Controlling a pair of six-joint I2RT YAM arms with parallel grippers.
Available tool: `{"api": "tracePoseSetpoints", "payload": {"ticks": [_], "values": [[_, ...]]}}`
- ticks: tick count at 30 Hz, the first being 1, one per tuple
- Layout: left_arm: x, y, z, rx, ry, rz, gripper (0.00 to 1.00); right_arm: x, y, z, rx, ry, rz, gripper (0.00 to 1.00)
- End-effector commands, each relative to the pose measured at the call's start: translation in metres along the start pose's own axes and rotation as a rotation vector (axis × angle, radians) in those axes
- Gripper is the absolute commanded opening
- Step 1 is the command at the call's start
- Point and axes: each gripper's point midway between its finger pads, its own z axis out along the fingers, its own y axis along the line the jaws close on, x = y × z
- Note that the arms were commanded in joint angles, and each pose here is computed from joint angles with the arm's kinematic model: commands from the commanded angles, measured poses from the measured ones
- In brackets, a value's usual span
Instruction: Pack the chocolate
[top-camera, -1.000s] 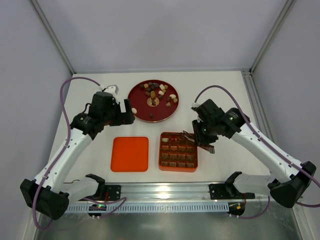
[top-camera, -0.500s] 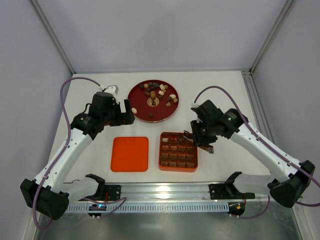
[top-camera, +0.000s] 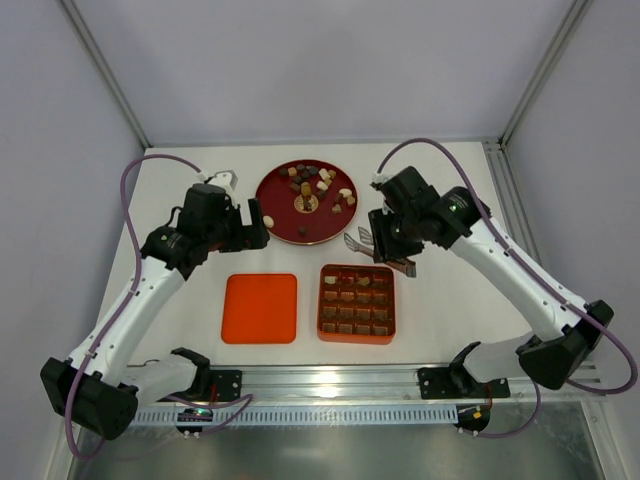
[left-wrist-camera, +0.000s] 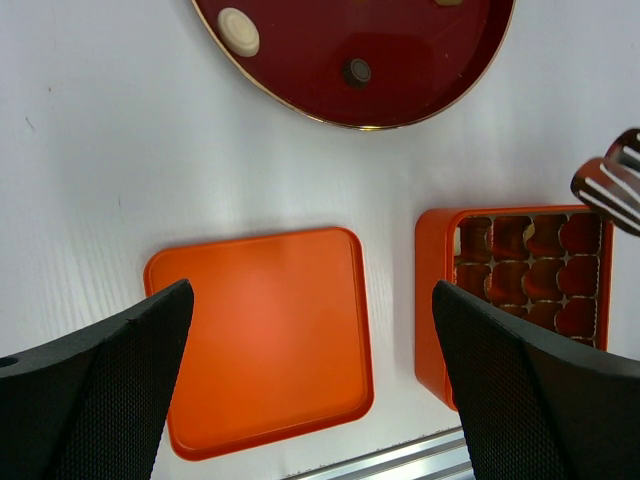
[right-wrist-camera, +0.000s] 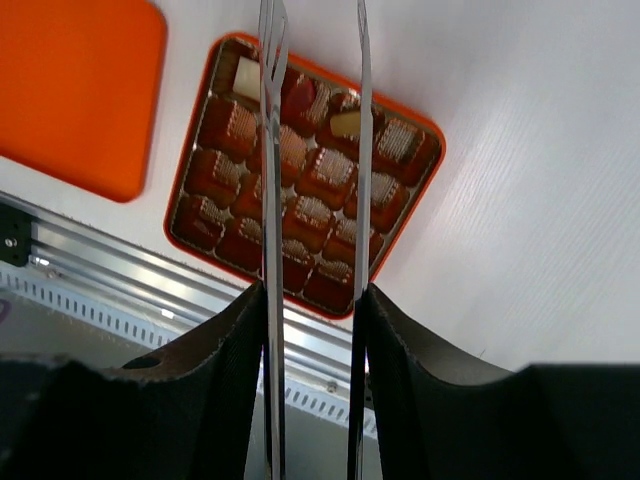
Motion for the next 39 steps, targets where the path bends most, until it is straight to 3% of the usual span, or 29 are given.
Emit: {"api": "tracePoseSetpoints", "payload": {"ticks": [1,8,10,16,22,39], "values": [[-0.012,-0.008,-0.003,0.030,-0.044,-0.004,1.00,-0.047,0.004,0.004,-0.006,-0.078,-0.029,0.45],[-0.011,-0.006,-0.004,0.026,-0.037,0.000,1.00,-0.135,0.005,0.047,0.026,-0.108,-0.013,0.45],[-0.011,-0.007,-0.005,0.025,-0.034,0.005,1.00,-0.143,0.003,0.076,0.058,-0.058,-0.002,0.45],[-0.013,-0.007,-0.005,0.022,-0.030,0.012,1.00,-0.184,-0.001,0.106,0.090,-0.088,0.063,0.45],[-0.017,-0.008,-0.005,0.026,-0.036,0.022,1.00,-0.184,-0.007,0.135,0.112,-0.055,0.100,0.45],[-0.016,-0.008,-0.005,0.027,-0.035,0.033,1.00,-0.179,-0.013,0.158,0.143,-0.029,0.129,0.44]]}}
